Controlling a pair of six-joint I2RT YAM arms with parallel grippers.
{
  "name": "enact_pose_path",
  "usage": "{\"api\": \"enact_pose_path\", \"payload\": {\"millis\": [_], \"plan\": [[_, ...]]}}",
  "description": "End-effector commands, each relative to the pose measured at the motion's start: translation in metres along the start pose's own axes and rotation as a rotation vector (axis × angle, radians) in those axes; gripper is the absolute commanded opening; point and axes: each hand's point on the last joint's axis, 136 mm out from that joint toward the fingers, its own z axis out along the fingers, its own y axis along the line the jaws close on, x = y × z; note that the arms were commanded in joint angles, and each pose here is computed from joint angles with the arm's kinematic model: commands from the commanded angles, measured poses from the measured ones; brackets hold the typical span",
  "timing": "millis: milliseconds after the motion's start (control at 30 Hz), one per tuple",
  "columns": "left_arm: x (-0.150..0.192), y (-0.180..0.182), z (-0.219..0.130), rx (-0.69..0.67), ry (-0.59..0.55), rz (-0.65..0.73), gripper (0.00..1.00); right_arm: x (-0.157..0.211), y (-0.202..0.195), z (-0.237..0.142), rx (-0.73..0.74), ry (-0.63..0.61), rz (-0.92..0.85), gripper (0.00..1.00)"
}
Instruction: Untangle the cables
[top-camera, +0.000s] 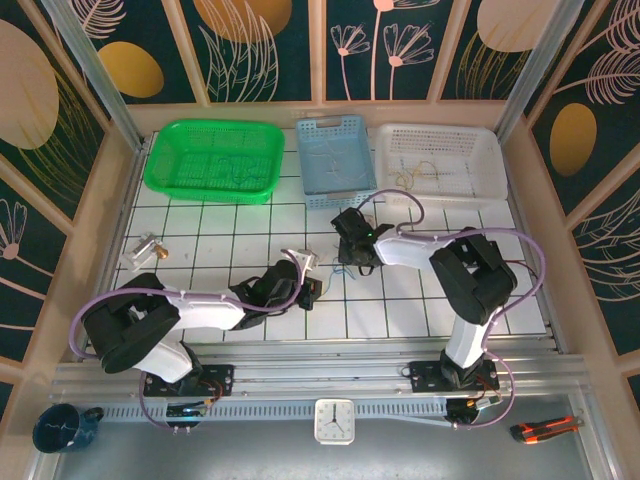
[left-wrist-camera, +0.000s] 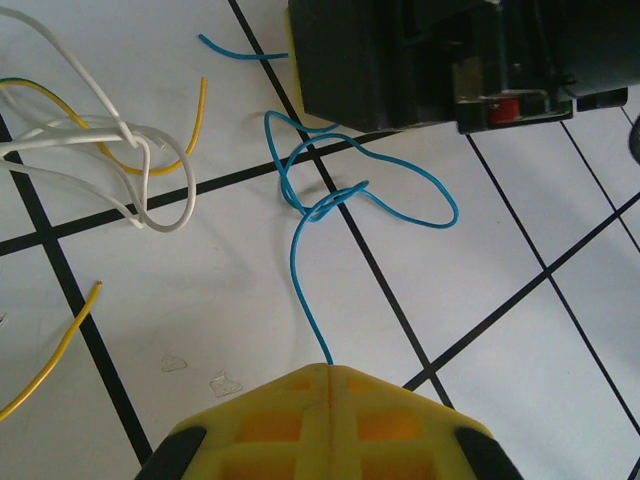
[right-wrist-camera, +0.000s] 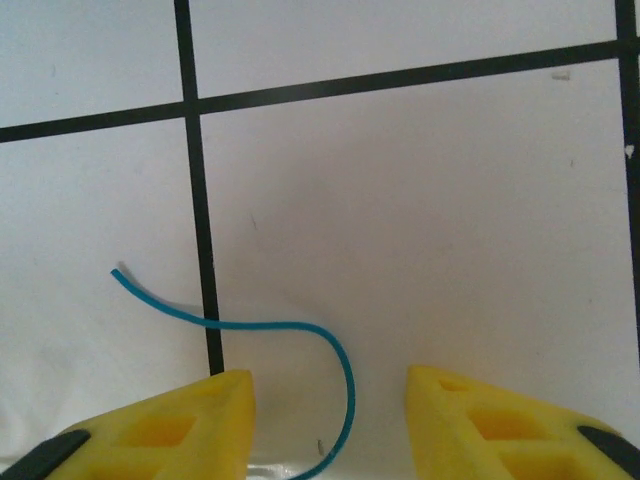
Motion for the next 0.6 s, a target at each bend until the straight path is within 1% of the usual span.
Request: {"api": "enact_pose_path", "payload": {"millis": [0,133,233,367,400,567], "plan": [[-0.004,-0.007,-0.003,0.038,-0.028,-0.013,0.00,0.012,0.004,0.008,0.023,0.048,0.002,0.39],[-0.002,-0.007,-0.003,0.043,-0.029,-0.013,0.00,0.015,0.010,0.014,0.001,0.061,0.032,0.29],[-0.002,-0.007,-0.005,0.044,-0.030,-0.013,0.00,0.018,0.014,0.016,-0.022,0.071,0.054,0.19],[-0.003,-0.007,-0.006,0.048,-0.034,-0.012,0.00,0.017,0.018,0.015,-0.043,0.067,0.074,0.02],[-0.002,-0.007,-0.006,0.050,-0.035,-0.013,0.00,0.014,0.018,0.012,-0.045,0.057,0.080,0.00],[-0.008,-0.010,-0.011,0.052,-0.055,-0.015,0.00,-0.009,0.007,-0.013,-0.040,-0.032,0.099,0.00]]}}
